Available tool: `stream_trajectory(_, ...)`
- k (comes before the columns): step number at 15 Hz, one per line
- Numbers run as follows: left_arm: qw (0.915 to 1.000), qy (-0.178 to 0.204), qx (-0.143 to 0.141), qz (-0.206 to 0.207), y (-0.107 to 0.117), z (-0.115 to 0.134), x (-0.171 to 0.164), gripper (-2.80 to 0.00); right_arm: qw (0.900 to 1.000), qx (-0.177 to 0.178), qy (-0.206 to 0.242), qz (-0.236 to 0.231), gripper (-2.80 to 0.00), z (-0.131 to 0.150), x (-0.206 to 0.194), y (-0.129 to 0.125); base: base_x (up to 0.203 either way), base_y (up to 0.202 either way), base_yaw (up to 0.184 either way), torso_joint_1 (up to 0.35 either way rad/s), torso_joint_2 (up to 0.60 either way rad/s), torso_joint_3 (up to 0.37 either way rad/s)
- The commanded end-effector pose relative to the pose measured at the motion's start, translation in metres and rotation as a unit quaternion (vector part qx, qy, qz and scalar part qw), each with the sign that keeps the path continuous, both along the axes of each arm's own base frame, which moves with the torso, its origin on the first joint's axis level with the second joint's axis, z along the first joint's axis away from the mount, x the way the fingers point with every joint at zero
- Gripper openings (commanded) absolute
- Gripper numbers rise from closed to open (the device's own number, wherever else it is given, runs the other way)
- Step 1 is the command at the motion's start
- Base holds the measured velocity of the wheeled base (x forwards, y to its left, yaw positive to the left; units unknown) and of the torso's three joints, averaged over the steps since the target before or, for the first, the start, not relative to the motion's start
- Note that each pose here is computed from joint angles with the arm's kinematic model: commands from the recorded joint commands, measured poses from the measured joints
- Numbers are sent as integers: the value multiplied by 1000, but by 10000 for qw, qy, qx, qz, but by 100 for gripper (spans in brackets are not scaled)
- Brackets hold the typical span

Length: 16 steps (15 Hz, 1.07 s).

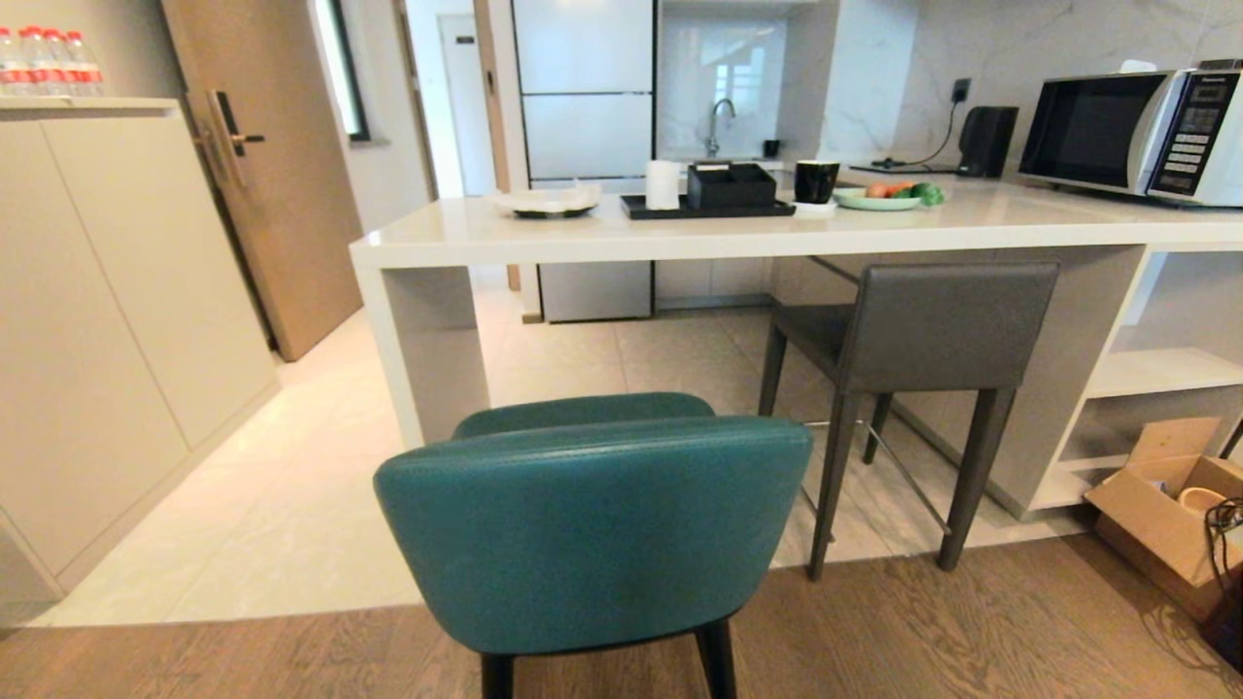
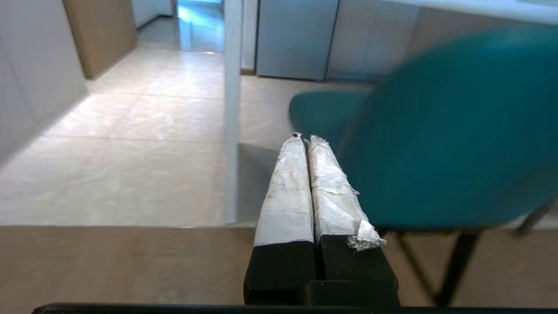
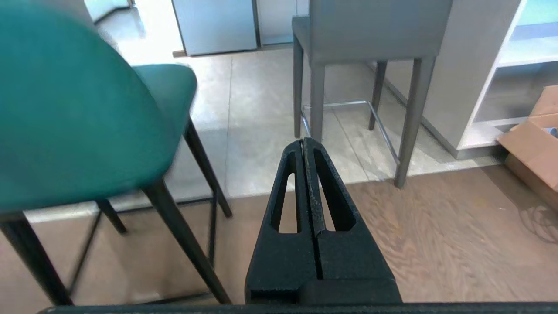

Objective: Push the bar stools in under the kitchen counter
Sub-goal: Push the blue chair back under the dining table

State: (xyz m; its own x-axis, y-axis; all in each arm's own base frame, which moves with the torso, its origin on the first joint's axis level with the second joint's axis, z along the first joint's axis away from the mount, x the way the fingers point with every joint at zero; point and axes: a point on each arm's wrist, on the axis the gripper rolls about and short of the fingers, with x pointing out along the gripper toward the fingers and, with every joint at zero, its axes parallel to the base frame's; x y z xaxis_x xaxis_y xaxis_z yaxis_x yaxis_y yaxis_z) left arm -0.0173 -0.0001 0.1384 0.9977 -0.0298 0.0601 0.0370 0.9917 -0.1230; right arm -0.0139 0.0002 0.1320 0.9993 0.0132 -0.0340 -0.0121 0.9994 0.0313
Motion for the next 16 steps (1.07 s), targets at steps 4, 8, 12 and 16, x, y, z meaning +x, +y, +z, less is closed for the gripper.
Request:
stream_trajectory(4, 9955, 939, -43, -149, -4, 38, 116, -280, 9965, 87, 831, 29, -280, 43, 122, 1, 0, 0, 0, 0, 0, 0)
stream_trajectory(8, 9936, 1100, 72, -242, -6, 4, 212, -280, 9987, -52, 500, 42, -280, 24, 224, 7, 0, 0, 0, 0, 0, 0)
stream_trajectory(12, 9911, 1048, 286, -766, 18, -44, 261, -280, 9994, -89, -192, 268, -280, -5, 278, 46, 0, 0, 0, 0, 0, 0)
stream_trajectory(16, 9860, 1279, 387, -994, 28, -68, 273, -280, 9957, -108, -84, 918, -280, -29, 293, 94, 0, 0, 0, 0, 0, 0)
